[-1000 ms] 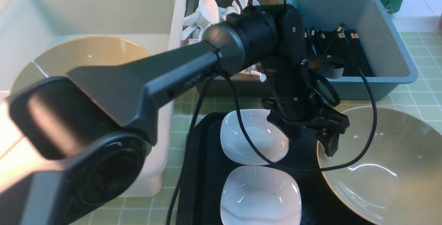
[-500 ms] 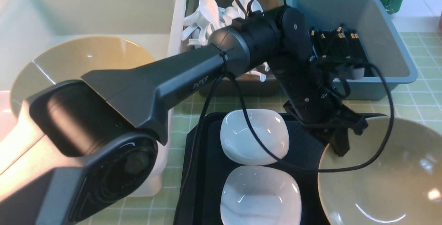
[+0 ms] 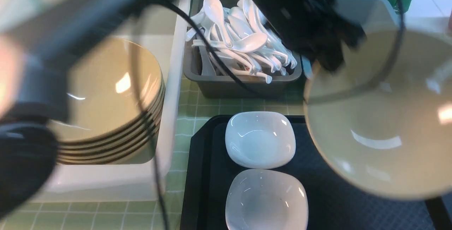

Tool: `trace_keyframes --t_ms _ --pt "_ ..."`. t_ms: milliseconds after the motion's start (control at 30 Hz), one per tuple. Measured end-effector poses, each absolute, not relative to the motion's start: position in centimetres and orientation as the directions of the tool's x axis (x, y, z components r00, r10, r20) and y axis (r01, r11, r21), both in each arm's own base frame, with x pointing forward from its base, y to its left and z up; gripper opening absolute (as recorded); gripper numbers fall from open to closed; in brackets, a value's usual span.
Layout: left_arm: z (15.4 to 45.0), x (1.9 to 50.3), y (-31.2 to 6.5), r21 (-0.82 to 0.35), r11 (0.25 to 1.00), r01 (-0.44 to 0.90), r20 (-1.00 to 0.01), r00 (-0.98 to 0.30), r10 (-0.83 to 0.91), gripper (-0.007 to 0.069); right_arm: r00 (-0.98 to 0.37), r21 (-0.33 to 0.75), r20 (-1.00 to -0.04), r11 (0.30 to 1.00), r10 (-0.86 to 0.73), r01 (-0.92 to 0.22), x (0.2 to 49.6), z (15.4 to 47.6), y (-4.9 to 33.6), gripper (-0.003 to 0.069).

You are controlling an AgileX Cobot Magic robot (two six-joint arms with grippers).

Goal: On green table put chopsticks spoon bowls plates into blue grey white boxes.
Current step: 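Grasp the large bowl on the tray by its rim, then place the tan bowl onto the bowl stack in the left bin with the left gripper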

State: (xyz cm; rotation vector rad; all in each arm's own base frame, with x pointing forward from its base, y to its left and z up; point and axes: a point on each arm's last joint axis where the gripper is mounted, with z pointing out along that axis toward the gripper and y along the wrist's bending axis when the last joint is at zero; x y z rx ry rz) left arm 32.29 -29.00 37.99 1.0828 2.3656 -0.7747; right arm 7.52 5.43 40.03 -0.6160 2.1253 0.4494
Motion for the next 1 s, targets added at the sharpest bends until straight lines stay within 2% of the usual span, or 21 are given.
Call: trace_keyframes --t_ms 33,100,167,233,267,300,333,367,400,500,567,600,767,1000 --pt "38.8 32.2 -28.3 -0.305 0.548 0.779 -0.593 -0.606 0.531 0.0017 -0.505 0.094 -0.819 0.806 -0.271 -0.584 7.5 40.1 5.5 0.0021" --pt "41.8 32.1 -24.2 -0.296 0.608 0.737 -0.638 -0.626 0.448 0.0017 -0.447 0.082 -0.845 0.755 -0.294 -0.651 7.5 40.4 6.1 0.0021" --pt "43.2 31.6 -20.2 -0.294 0.667 0.685 -0.649 -0.655 0.387 0.0017 -0.401 0.065 -0.864 0.721 -0.304 -0.689 7.9 40.8 6.8 0.0022" --pt "44.1 30.9 -17.8 -0.292 0.699 0.653 -0.657 -0.668 0.349 0.0017 -0.375 0.068 -0.871 0.679 -0.317 -0.731 8.4 41.3 7.4 0.0022" --pt "44.4 30.0 -14.6 -0.297 0.747 0.594 -0.648 -0.700 0.300 0.0017 -0.363 0.068 -0.870 0.646 -0.335 -0.760 9.2 41.6 8.1 0.0023" --pt "44.2 28.9 -12.1 -0.305 0.784 0.540 -0.633 -0.730 0.257 0.0017 -0.357 0.079 -0.866 0.609 -0.350 -0.789 10.1 42.0 8.8 0.0025" --pt "44.2 29.1 -11.7 -0.305 0.791 0.531 -0.633 -0.733 0.248 0.0017 -0.357 0.082 -0.866 0.603 -0.352 -0.794 10.3 42.1 9.0 0.0025" --pt "43.7 28.1 -9.3 -0.315 0.826 0.467 -0.613 -0.765 0.199 0.0017 -0.357 0.116 -0.863 0.548 -0.357 -0.828 11.2 42.5 10.0 0.0026" --pt "43.4 27.8 -8.2 -0.320 0.842 0.433 -0.603 -0.779 0.172 0.0017 -0.356 0.121 -0.860 0.530 -0.367 -0.839 11.7 42.6 10.4 0.0026" --pt "41.0 26.4 -1.5 -0.352 0.914 0.203 -0.538 -0.843 -0.020 0.0017 -0.341 0.166 -0.850 0.409 -0.401 -0.897 14.2 42.8 13.2 0.0027" --pt "40.3 25.9 0.4 -0.366 0.921 0.131 -0.522 -0.849 -0.086 0.0017 -0.337 0.179 -0.847 0.377 -0.412 -0.909 14.7 42.8 14.2 0.0028" --pt "39.4 25.6 2.5 -0.385 0.921 0.052 -0.500 -0.851 -0.162 0.0017 -0.334 0.190 -0.838 0.342 -0.432 -0.920 15.1 42.3 15.4 0.0029" --pt "35.9 24.8 7.1 -0.442 0.881 -0.167 -0.406 -0.838 -0.363 0.0017 -0.329 0.232 -0.802 0.248 -0.498 -0.941 15.4 40.6 18.6 0.0036" --pt "32.5 26.3 8.7 -0.466 0.846 -0.259 -0.347 -0.826 -0.444 0.0017 -0.326 0.246 -0.794 0.219 -0.513 -0.944 15.1 40.2 19.4 0.0041"
